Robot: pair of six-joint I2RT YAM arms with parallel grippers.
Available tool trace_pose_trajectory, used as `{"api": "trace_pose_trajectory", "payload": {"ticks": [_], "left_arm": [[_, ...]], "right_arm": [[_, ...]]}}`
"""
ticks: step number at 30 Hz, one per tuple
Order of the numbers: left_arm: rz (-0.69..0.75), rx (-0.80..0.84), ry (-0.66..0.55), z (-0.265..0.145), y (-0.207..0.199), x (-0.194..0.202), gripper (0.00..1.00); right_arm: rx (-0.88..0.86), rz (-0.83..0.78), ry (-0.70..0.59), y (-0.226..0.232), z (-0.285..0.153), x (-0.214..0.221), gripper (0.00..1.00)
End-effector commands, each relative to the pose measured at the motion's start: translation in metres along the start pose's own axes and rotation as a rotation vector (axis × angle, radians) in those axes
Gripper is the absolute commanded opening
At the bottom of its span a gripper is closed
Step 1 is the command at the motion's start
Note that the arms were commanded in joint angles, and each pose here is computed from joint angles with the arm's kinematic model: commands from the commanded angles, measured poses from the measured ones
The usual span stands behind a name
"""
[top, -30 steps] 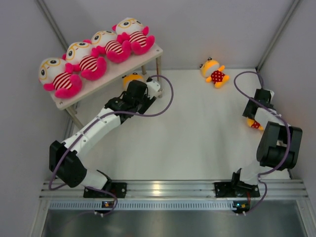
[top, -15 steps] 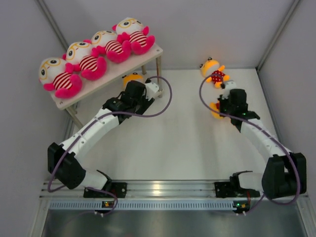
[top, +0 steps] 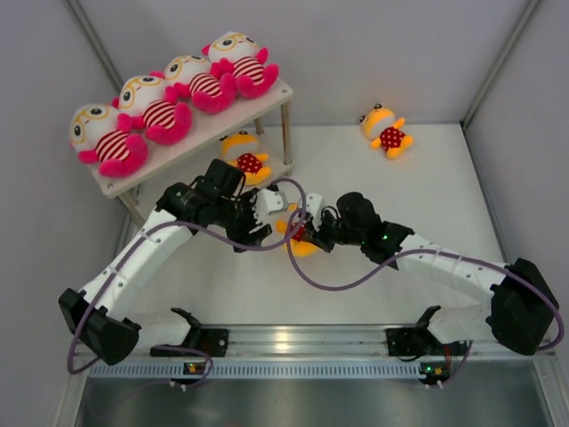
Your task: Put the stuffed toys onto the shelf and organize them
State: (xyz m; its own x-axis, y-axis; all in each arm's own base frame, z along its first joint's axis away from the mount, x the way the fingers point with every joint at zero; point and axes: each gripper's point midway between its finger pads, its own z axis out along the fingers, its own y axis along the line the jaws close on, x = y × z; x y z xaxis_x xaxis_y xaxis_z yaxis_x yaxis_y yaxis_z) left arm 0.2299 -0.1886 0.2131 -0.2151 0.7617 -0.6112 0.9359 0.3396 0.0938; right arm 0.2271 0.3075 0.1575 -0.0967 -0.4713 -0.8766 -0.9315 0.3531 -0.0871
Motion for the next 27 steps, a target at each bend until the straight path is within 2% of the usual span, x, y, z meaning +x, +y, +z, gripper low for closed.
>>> {"api": "trace_pose_trajectory", "payload": {"ticks": [1, 7, 9, 13, 19, 23, 26, 27], "left_arm": [[0.127, 0.218, -0.095, -0.032, -0.051, -0.007, 0.69], [0.065, 0.303, -0.174, -0.024, -0.06, -0.029, 0.86], [0.045, 0.276, -0.184, -0.015, -0.052, -0.033, 0.86], [0.043, 0.248, -0.165, -0.003, -0.039, -0.036, 0.79], [0.038, 0.258, -0.202, -0.002, -0.043, -0.047, 0.79], [0.027, 0.206, -0.195, 0.005, -0.033, -0.05, 0.75], [0.026, 0.204, -0.172, 0.009, -0.034, -0.045, 0.62], [0.031, 0.191, -0.163, 0.01, -0.032, -0.043, 0.54]], "right_arm": [[-0.018, -0.07, -0.201, 0.001, 0.002, -0.061, 0.0], [-0.025, -0.05, -0.264, 0.007, 0.006, -0.074, 0.0], [-0.039, -0.051, -0.291, 0.013, 0.004, -0.082, 0.0], [-0.036, -0.048, -0.336, 0.015, -0.005, -0.095, 0.0], [-0.046, -0.052, -0.368, 0.017, -0.011, -0.107, 0.0], [-0.067, -0.054, -0.403, 0.021, -0.013, -0.116, 0.0], [-0.063, -0.053, -0.425, 0.021, -0.017, -0.123, 0.0], [-0.062, -0.055, -0.429, 0.021, -0.018, -0.124, 0.0]]}}
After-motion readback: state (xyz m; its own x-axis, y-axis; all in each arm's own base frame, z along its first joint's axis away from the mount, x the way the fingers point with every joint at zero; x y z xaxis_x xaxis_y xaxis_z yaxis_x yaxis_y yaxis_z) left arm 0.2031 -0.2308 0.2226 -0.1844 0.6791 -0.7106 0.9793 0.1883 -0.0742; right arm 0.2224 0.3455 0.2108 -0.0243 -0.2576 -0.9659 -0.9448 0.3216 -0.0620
